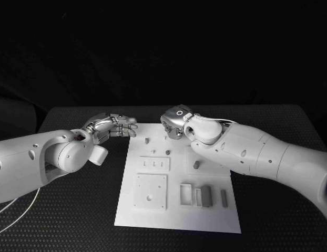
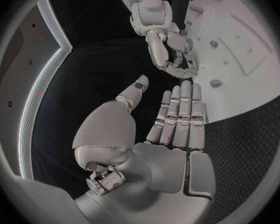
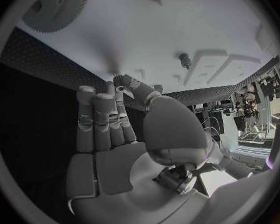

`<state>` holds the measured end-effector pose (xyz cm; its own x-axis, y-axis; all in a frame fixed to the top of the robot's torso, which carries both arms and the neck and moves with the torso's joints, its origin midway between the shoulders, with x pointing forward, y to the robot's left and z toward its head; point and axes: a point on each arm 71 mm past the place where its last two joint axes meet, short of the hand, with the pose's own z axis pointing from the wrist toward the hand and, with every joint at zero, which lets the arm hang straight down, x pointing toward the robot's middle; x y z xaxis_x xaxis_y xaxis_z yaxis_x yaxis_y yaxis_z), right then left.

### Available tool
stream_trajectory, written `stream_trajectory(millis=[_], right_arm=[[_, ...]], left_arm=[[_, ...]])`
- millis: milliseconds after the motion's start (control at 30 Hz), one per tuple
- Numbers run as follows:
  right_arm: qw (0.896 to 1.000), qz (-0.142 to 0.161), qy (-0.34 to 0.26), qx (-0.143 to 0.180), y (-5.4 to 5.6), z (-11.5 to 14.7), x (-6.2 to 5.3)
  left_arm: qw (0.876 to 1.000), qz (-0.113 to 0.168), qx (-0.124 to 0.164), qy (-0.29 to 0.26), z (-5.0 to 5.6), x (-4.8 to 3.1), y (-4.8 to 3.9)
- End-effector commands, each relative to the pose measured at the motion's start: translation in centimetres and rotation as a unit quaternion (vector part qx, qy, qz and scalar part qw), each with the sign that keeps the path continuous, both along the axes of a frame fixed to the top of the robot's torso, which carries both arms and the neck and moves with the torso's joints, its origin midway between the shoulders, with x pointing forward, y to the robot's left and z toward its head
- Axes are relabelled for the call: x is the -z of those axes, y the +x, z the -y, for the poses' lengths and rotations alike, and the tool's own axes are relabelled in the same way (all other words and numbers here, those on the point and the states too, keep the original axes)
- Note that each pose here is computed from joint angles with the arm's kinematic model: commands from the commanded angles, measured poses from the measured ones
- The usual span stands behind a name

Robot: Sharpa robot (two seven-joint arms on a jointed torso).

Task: Assemble the parts on the task board

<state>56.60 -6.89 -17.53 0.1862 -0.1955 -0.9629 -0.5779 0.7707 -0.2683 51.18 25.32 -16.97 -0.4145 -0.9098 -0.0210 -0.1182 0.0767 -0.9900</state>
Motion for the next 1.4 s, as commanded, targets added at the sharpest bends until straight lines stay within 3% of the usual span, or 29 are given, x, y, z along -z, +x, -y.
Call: stream_trajectory(millis=[33, 600, 1033, 1167, 1333, 1400], right_arm=[[1.0, -0.003, -0.006, 0.005, 0.0, 0.2, 0.3], [1.0, -0.02, 0.004, 0.013, 0.2, 0.6, 0.5], [1.0, -0.001, 0.028, 0.011, -0.1, 1.9, 0.0], [0.999, 0.009, 0.045, 0.013, -0.6, 3.1, -1.1], [0.995, 0.011, 0.092, 0.027, -0.9, 5.6, -4.0], [0.994, 0.007, 0.105, 0.032, -1.0, 6.6, -4.7]], left_arm=[[1.0, 0.001, 0.006, -0.006, 0.2, -0.13, -0.01], [1.0, 0.001, 0.005, -0.005, 0.1, -0.18, -0.03], [1.0, 0.001, 0.002, -0.005, -0.3, -0.25, -0.08], [1.0, 0.003, -0.006, -0.004, -0.8, -0.31, -0.16], [1.0, 0.004, -0.013, -0.004, -1.2, -0.37, -0.14], [1.0, 0.004, -0.014, -0.004, -1.3, -0.36, -0.09]])
